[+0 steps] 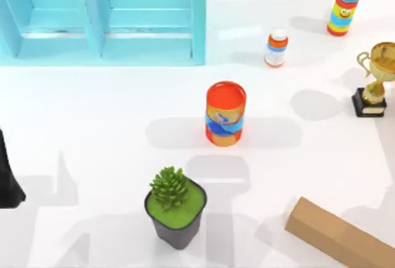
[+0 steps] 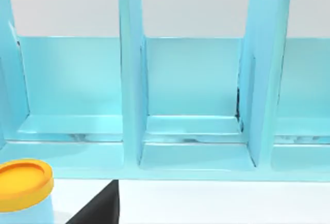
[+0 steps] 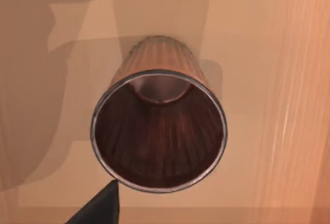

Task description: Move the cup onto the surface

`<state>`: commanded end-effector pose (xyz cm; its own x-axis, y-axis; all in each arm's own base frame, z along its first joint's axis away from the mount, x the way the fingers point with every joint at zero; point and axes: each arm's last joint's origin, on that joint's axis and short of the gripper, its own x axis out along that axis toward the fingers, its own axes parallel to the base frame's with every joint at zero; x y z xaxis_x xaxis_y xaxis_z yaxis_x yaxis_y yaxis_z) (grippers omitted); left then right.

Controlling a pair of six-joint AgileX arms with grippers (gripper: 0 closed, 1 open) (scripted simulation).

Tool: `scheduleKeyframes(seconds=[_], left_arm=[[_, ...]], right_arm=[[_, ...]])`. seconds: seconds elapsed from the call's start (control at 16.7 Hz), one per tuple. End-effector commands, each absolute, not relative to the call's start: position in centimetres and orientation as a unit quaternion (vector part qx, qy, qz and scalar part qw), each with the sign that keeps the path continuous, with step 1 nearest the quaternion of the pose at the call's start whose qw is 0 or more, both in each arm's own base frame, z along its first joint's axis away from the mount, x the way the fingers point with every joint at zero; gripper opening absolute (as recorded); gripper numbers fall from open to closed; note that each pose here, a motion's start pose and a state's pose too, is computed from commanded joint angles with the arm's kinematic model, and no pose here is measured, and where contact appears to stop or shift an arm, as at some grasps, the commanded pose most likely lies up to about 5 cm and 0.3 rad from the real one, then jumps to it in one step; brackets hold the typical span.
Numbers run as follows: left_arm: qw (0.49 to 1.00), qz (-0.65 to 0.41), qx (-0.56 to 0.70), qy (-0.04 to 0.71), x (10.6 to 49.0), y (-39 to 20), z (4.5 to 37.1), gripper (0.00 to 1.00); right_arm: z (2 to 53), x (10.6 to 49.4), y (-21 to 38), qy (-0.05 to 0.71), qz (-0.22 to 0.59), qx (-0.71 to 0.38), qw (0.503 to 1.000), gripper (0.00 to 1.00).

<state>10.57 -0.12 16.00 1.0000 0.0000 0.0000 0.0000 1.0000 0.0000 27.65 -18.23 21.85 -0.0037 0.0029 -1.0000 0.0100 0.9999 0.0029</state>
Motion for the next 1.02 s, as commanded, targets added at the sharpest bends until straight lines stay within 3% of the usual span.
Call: scheduleKeyframes(seconds=[0.36,0.72,1.02], left_arm=[[1.0,0.0,0.0,0.0,10.6,-0.1,16.0,1.0],[1.0,0.0,0.0,0.0,10.6,-0.1,16.0,1.0],[1.0,0.0,0.0,0.0,10.6,-0.1,16.0,1.0]], right_arm=[[16.7,28.0,-17.4,0.709,-0.003,0.006,0.705,1.0],[15.9,28.2,-17.0,0.708,-0.002,0.005,0.706,1.0],[15.9,28.2,-17.0,0.708,-0.002,0.005,0.706,0.62]])
